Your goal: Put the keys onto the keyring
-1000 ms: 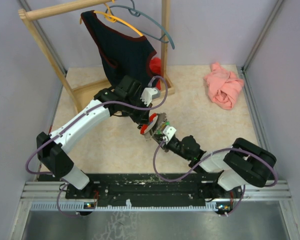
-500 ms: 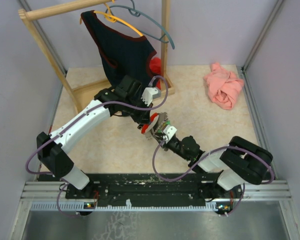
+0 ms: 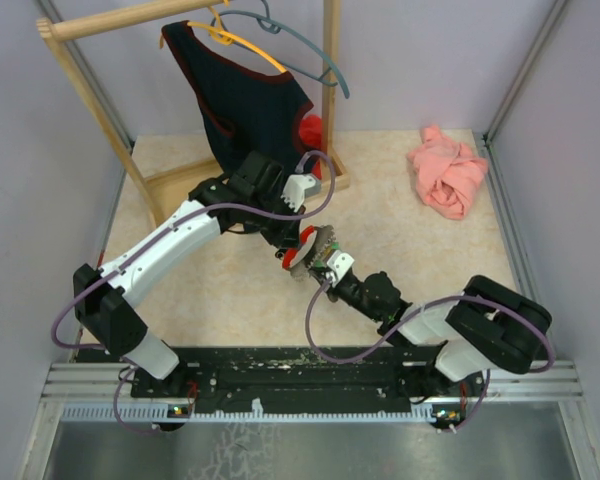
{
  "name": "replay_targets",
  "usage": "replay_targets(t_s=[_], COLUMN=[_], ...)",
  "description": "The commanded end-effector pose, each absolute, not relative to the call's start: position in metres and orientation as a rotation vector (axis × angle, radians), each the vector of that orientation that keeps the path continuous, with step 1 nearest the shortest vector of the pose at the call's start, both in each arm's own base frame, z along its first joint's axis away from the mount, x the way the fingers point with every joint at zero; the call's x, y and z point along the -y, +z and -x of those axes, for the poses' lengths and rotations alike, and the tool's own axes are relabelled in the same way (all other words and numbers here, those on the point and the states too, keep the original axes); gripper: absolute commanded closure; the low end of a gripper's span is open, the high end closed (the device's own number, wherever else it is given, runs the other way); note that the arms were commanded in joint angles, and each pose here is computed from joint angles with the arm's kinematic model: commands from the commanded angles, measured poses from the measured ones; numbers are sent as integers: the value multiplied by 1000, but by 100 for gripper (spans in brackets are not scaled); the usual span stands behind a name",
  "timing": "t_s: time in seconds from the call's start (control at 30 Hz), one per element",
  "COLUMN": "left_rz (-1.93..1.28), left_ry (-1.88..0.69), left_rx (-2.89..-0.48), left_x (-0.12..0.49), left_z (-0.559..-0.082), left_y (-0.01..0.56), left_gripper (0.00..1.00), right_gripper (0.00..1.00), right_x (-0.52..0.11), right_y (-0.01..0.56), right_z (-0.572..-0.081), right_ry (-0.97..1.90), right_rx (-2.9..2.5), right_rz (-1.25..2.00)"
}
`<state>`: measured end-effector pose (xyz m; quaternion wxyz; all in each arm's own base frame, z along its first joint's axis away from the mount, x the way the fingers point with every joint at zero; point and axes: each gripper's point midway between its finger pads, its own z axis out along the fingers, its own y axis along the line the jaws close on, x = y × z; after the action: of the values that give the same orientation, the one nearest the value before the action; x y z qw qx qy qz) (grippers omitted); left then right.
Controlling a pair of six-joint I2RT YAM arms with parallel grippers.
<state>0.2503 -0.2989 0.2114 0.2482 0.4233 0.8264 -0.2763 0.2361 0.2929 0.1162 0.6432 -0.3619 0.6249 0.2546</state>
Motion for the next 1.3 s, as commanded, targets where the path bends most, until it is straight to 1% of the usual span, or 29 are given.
replay_targets(t_s=[0.0,0.23,0.4,0.47,0.67,0.8,0.93,1.0,1.1,1.27], left_rz=[-1083,-952,-860,-819,-637,-517,-451,-422,-382,-317], left_ry=[-756,-767,-858,-899,-932,-973,-1016,-1008,-986,-925], left_rx=[-2198,-2205,-2214,-2225,-2282,-2282,-2289,-2308,-2320,-2299], left_x=[302,292,286,284,265,257,258,255,249,235], left_z=[-255,-266,-264,-260,-254,-248,-243,-243,-243,-242], left_y=[226,217,203,191,155,132,116,109,101,99], left_gripper=[99,94,91,86,83,78,71,68,67,58], right_gripper=[100,100,100,100,100,100,100,100,100,100], right_x=[-297,-294,-288,-288,-290,-294,-296,-297,-299,-301], right_y=[129,126,134,140,156,156,156,160,162,164], right_z=[-225,-210,-204,-204,-200,-195,-192,-191,-189,-188], right_ry=[608,651,670,675,696,724,746,757,763,774], right_rx=[-1367,-1388,-1374,-1363,-1328,-1331,-1337,-1331,-1338,-1344], right_rz=[873,926,913,905,909,940,949,954,972,994])
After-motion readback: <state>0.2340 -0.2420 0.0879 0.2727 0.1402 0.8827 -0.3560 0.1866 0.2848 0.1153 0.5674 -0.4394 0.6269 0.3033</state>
